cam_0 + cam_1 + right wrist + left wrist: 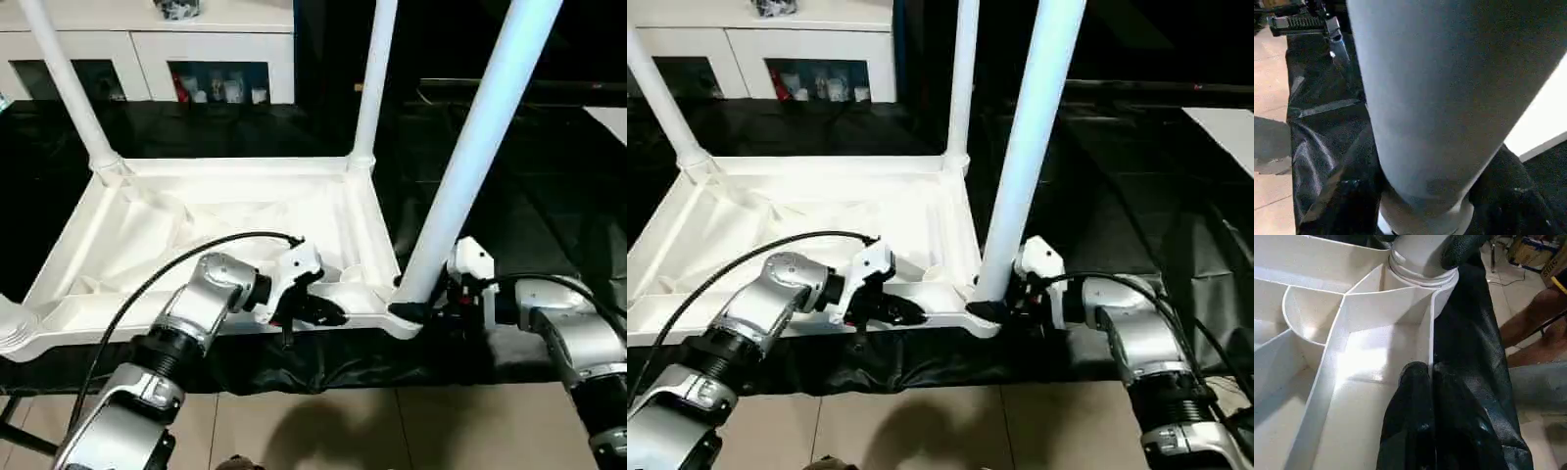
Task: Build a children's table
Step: Rotate leg to tighten
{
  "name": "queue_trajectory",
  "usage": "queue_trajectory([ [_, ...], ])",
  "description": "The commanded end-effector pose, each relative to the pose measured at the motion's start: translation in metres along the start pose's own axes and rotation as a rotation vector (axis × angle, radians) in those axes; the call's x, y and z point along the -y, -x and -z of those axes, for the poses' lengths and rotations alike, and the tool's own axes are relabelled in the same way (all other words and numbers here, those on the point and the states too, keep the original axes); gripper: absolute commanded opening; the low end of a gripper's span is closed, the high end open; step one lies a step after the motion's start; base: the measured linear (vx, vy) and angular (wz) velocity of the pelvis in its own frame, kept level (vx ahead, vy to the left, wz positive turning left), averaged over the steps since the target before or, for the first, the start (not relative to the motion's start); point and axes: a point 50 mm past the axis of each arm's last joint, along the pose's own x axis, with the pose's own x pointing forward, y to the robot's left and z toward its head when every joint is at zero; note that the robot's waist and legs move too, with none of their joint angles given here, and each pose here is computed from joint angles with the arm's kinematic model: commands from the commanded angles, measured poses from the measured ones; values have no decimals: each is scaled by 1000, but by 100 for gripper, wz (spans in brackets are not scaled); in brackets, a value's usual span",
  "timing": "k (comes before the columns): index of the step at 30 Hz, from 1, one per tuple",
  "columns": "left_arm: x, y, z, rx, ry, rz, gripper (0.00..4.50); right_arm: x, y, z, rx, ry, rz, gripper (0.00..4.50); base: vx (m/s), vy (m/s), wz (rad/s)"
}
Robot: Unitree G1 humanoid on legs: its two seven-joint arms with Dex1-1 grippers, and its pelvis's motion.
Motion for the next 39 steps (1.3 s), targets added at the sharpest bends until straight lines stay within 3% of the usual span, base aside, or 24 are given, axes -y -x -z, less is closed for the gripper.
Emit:
queue_trajectory([
  [1,-4,-11,-15,51,-21,-76,0,-14,-25,13,9,-61,-46,204,0,0,0],
  [4,-9,-16,-18,70,3,-155,0,2,-30,13,78,-119,158,200,0,0,0],
  [11,-18,-32,-27,108,65,-330,0,21,-51,18,90,-251,496,198,0,0,0],
  [12,-20,-41,-33,121,77,-382,0,26,-62,17,99,-306,603,198,0,0,0],
  [17,-20,-51,-41,144,69,-425,0,29,-74,11,115,-343,663,198,0,0,0],
  [20,-17,-57,-47,173,50,-412,0,31,-82,4,106,-297,680,198,0,0,0],
  [22,-15,-57,-46,172,26,-385,0,32,-80,4,104,-278,688,254,0,0,0],
  [23,-14,-57,-45,172,20,-375,0,33,-79,4,106,-279,692,254,0,0,0],
  [31,-9,-46,-32,150,-17,-289,0,32,-46,4,177,-212,510,319,0,0,0],
  [33,-6,-41,-29,157,-44,-235,0,28,-35,8,139,-153,411,350,0,0,0],
  [39,0,-32,-25,155,-80,-116,0,17,-24,13,67,-83,242,384,0,0,0],
])
